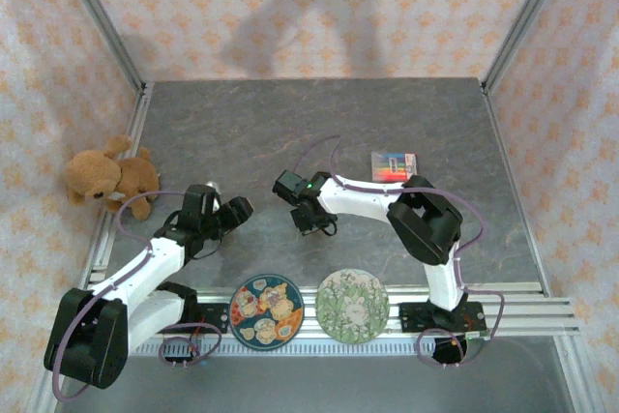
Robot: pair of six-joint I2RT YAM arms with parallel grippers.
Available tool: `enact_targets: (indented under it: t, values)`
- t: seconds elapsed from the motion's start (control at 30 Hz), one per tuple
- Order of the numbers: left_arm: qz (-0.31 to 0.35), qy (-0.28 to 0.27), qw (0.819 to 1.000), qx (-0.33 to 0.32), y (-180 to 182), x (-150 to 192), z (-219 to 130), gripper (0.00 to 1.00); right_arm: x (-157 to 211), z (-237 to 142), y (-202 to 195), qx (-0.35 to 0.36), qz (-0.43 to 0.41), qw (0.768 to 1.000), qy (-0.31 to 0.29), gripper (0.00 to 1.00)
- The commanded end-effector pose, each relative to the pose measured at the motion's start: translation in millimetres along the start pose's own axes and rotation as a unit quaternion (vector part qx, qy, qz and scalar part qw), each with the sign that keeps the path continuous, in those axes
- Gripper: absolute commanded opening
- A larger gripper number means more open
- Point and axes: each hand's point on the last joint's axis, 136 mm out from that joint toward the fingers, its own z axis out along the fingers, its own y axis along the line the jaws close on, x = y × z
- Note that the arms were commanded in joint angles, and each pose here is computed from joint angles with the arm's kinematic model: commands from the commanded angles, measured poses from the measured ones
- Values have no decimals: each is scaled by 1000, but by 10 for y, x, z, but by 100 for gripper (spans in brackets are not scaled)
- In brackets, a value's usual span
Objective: Remove the keys from the keyring
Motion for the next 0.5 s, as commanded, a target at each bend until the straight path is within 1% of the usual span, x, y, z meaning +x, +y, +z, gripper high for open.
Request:
enact_targets:
  t: [0.0, 0.3, 0.47]
  values:
    - [0, -2, 1000, 16, -62, 6, -8, 70, 14, -68, -68, 22, -7, 1000, -1, 8]
    - [1, -6, 1000, 26, -133, -30, -41, 70, -79, -321, -146, 30, -9, 999, -31, 3]
    - [9, -10, 999, 43, -238, -68, -89, 70, -175, -522, -182, 10, 0, 999, -49, 2]
